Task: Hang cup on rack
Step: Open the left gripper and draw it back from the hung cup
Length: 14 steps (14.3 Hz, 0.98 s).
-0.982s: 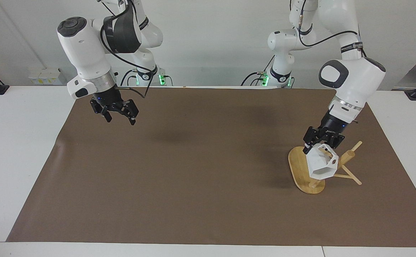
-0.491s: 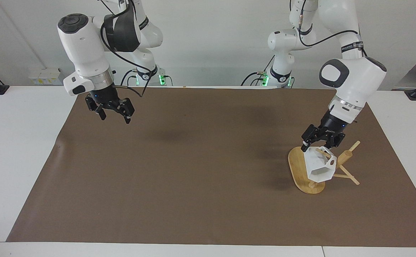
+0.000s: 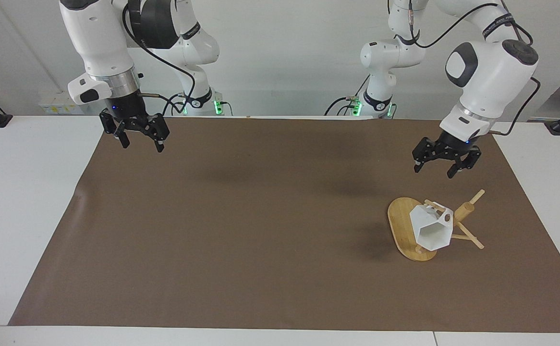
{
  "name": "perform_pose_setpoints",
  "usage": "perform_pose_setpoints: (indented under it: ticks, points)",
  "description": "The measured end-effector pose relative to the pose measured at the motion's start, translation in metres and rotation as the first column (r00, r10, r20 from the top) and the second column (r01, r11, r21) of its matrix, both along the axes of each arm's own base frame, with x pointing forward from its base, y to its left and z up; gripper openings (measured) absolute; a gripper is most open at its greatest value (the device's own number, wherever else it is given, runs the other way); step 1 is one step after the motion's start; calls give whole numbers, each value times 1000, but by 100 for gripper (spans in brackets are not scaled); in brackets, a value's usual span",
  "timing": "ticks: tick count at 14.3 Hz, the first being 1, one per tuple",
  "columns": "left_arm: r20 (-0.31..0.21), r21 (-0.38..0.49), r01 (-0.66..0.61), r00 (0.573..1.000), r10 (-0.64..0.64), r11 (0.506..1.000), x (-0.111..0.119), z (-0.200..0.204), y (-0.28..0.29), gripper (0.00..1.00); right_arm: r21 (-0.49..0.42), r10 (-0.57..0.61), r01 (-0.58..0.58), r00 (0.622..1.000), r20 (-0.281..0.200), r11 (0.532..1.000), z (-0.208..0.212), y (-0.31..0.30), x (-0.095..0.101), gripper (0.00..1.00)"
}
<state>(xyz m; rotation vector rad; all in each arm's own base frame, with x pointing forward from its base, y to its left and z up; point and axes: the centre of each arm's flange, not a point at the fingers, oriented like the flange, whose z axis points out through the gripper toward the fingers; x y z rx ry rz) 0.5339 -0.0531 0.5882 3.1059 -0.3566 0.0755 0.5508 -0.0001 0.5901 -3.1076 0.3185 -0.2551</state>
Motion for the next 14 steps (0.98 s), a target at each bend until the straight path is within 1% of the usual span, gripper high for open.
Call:
perform_pose_setpoints:
  ticks: [3,5,7,10,14]
  points:
    - [-13,42,9,1000,-8,999,-2,31,2,100,0,-5,5,1000,-22,1000,21,-2,-3,100]
    - [-20,45,12,1000,-12,999,1,42,1,100,0,-7,7,999,-33,1000,43,-3,-2,100]
    - [-29,45,14,999,-13,999,4,40,0,100,-1,-11,11,999,-44,1000,56,-5,1,100]
    - [-47,45,10,999,-8,999,7,32,3,100,-3,-6,6,998,-55,1000,64,-5,10,100]
    - [-55,46,6,998,-3,999,7,30,5,100,-21,123,-124,991,-60,992,64,-19,16,100]
